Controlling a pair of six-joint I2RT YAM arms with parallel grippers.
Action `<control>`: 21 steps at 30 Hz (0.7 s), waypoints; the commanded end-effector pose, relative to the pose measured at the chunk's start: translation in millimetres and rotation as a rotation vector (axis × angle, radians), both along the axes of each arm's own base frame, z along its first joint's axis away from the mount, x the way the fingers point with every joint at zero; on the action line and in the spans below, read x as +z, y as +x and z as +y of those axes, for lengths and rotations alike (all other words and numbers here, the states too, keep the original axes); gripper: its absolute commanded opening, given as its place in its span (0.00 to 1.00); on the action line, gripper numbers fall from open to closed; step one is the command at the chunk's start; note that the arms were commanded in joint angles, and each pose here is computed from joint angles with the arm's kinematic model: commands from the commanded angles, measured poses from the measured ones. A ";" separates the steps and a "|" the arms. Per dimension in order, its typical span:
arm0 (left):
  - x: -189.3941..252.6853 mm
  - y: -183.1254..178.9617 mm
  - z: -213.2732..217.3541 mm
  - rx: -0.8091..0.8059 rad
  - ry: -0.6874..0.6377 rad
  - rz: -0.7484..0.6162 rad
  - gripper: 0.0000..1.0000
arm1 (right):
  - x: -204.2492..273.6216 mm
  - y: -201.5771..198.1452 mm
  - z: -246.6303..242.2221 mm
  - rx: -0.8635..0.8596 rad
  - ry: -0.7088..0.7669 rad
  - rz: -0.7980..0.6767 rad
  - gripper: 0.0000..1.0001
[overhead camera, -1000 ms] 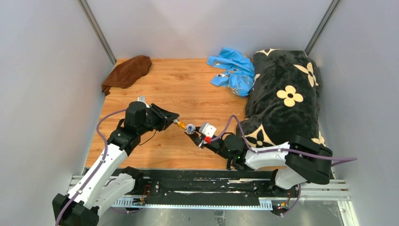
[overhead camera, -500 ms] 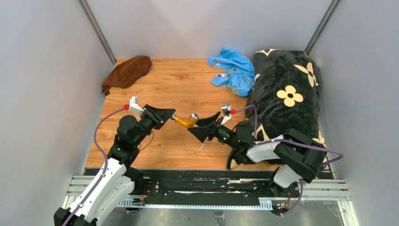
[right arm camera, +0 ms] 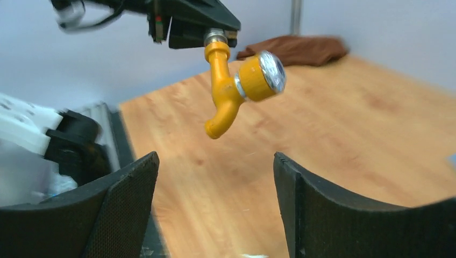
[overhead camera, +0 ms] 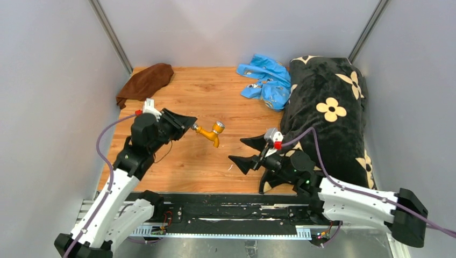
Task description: Install the water faucets
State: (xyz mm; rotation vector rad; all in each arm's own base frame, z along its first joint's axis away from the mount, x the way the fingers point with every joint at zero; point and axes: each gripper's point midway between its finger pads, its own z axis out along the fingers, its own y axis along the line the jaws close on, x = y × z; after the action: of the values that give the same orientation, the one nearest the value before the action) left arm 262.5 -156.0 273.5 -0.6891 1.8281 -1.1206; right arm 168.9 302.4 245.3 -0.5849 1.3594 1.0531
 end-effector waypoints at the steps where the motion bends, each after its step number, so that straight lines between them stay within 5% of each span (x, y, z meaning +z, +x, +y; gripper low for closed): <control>1: -14.0 -9.5 11.3 0.040 0.133 0.325 0.00 | -32.6 10.4 -25.8 -0.131 -0.630 -0.374 0.77; 4: -14.8 -11.5 9.3 0.006 0.213 0.463 0.00 | -19.1 11.7 -25.9 -0.200 -0.818 -0.622 0.77; 9: -23.5 -9.0 1.7 0.016 0.161 0.552 0.00 | -7.3 13.7 -10.0 -0.321 -1.049 -0.997 0.79; 21: -36.7 -14.4 -1.5 -0.004 0.156 0.594 0.00 | -4.4 14.8 56.1 -0.394 -0.989 -1.220 0.81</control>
State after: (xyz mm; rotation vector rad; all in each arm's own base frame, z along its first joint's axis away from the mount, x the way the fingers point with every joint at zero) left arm 251.1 -154.9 233.4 -0.9872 2.3850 -0.7692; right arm 185.7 340.3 206.9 -1.4308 0.7928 -0.3998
